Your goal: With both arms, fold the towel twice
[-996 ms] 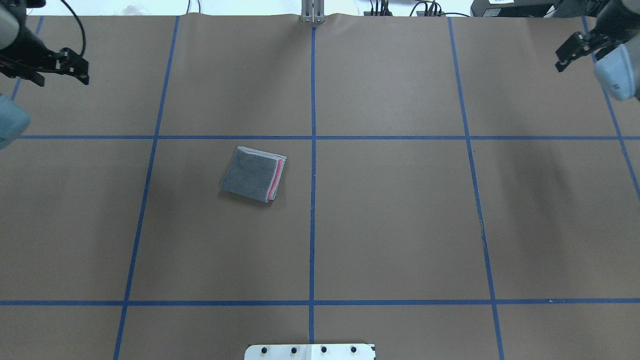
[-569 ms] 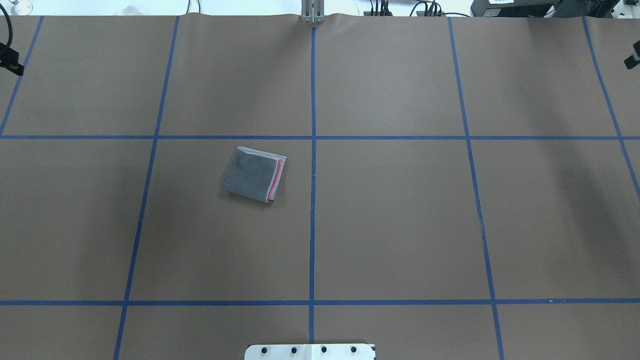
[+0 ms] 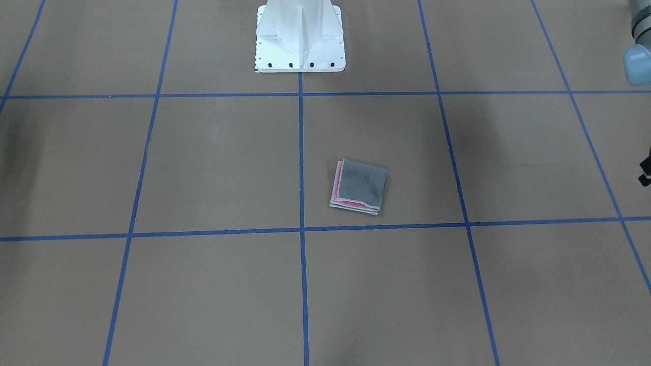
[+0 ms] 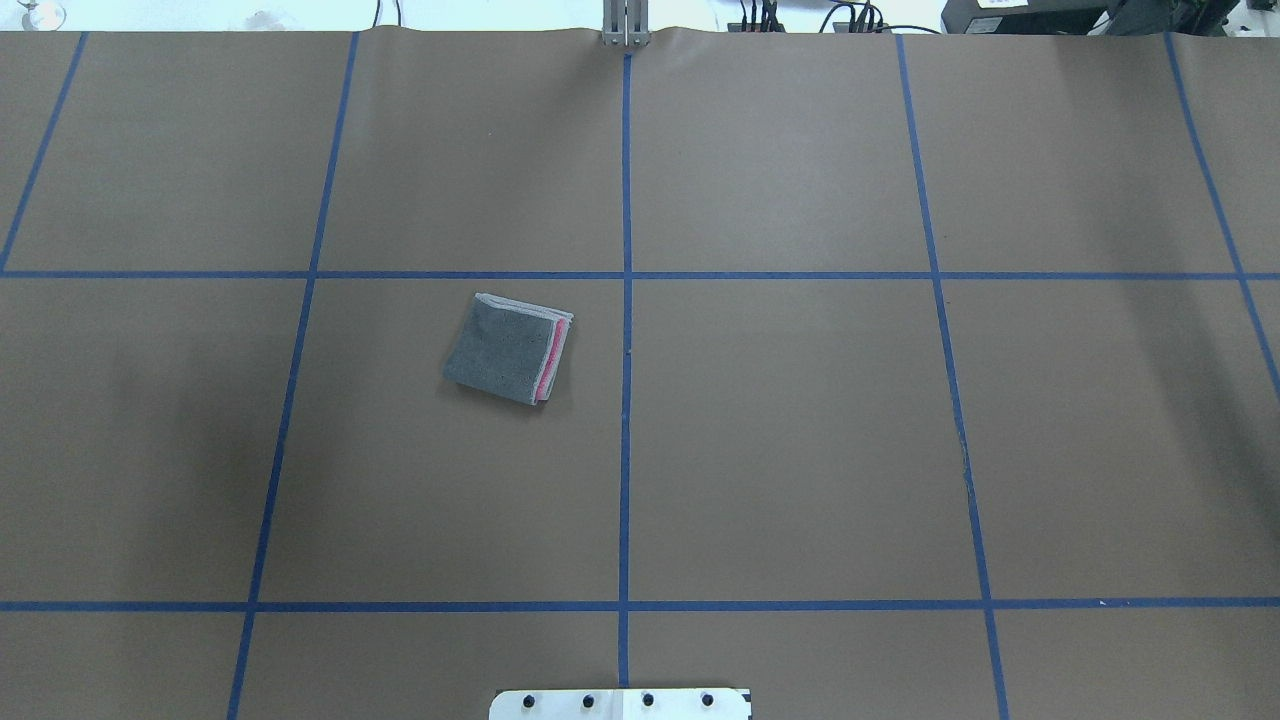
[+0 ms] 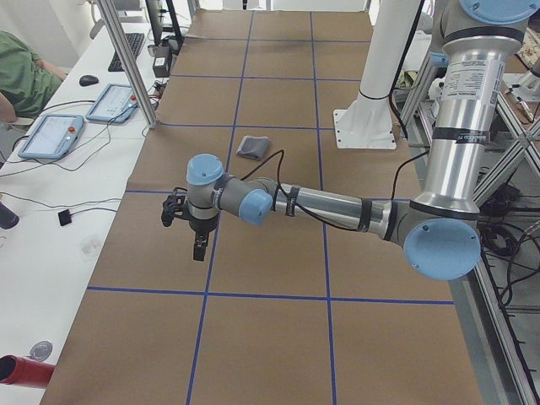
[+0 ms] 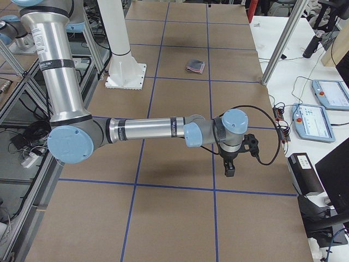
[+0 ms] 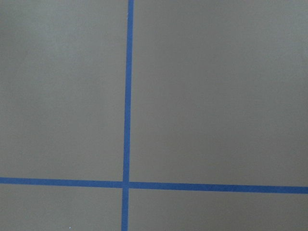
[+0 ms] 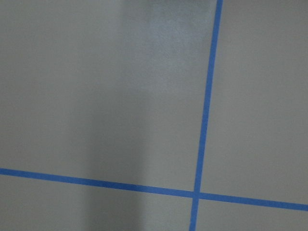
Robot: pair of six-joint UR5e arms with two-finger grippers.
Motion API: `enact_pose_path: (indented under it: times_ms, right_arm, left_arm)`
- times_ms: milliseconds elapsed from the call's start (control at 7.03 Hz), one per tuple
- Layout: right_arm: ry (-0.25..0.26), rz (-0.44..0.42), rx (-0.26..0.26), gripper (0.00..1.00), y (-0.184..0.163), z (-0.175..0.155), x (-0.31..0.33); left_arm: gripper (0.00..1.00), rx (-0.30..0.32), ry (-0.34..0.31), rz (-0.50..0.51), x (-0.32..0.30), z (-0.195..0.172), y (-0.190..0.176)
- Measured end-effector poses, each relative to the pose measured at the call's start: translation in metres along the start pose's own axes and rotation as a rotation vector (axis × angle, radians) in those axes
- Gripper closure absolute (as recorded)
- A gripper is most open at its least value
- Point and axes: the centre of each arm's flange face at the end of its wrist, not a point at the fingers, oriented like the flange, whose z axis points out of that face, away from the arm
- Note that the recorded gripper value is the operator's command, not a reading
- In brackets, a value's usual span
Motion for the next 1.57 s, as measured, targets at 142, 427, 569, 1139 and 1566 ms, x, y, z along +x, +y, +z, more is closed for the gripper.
enact_pose_path:
  times_ms: [142,427,569,1139,1566]
  right_arm:
    - [0.004,0.013,-0.005,0.0,0.013,-0.003,0.004]
    - [0.002,0.053,-0.032,0.0,0.048,-0.025,-0.004]
    - [-0.001,0.076,-0.049,0.0,0.074,-0.032,-0.006]
    - [-0.077,0.162,-0.131,0.0,0.15,-0.007,0.015]
    - [-0.074,0.135,-0.095,0.0,0.163,0.002,0.024]
  left_arm:
    - [0.0,-0.027,0.013,0.04,-0.02,-0.01,0.004]
    - [0.0,-0.087,0.029,0.086,-0.055,-0.051,0.015]
    - [0.0,-0.113,0.028,0.071,-0.068,-0.061,0.028]
    - [0.0,-0.161,0.031,0.024,-0.104,-0.041,0.085]
    - [0.0,-0.162,0.033,0.022,-0.103,-0.04,0.087]
